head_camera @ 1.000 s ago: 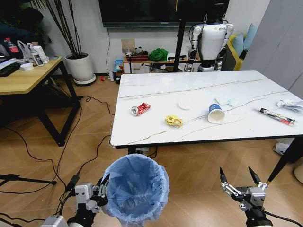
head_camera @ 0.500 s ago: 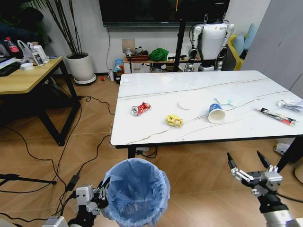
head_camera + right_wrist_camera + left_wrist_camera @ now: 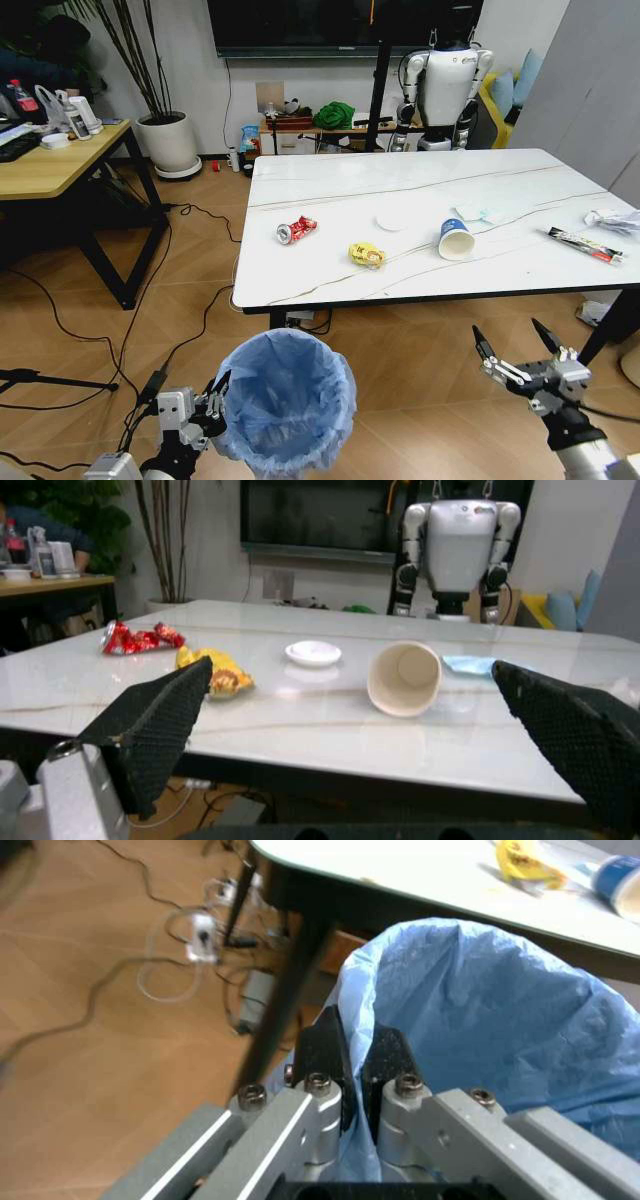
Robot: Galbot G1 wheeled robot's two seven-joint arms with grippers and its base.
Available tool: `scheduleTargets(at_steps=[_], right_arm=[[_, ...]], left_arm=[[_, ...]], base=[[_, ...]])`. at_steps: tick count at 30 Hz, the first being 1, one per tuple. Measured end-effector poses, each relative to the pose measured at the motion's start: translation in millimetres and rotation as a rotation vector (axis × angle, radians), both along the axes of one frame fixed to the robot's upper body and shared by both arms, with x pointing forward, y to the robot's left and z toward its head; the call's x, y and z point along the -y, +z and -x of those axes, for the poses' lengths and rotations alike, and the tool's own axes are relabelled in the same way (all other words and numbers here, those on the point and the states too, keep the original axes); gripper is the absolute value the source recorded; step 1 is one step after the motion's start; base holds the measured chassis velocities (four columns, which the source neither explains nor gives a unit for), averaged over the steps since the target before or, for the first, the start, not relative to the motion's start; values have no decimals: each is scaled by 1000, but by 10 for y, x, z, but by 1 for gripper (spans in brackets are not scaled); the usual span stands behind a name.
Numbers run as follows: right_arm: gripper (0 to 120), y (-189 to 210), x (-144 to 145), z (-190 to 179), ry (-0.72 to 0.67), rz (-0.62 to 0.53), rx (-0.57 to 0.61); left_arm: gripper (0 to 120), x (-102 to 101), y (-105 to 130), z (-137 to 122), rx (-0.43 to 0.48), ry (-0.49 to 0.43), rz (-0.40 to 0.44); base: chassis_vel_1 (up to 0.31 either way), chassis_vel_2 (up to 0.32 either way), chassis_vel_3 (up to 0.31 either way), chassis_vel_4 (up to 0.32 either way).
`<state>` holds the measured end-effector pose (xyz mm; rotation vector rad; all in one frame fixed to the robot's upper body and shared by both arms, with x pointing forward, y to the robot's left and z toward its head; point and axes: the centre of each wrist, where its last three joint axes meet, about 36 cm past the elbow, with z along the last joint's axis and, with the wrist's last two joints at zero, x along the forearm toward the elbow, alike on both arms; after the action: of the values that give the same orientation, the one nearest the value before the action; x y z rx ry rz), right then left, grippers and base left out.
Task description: Pick up the trash bin and place the trash from the table into it.
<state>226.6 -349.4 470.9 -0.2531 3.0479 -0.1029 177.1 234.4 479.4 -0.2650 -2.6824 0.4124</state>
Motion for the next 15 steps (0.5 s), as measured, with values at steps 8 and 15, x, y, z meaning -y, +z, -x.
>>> scheduleTargets(at_steps=[8, 15], right_arm=[[100, 273, 131, -454, 119, 14, -10], [100, 441, 61, -987, 329, -85, -116]], left_arm=[[0, 40, -105, 81, -28, -11, 17], [0, 27, -149, 121, -25, 61, 22]], base=[[0, 0, 0, 0], [0, 0, 0, 0]])
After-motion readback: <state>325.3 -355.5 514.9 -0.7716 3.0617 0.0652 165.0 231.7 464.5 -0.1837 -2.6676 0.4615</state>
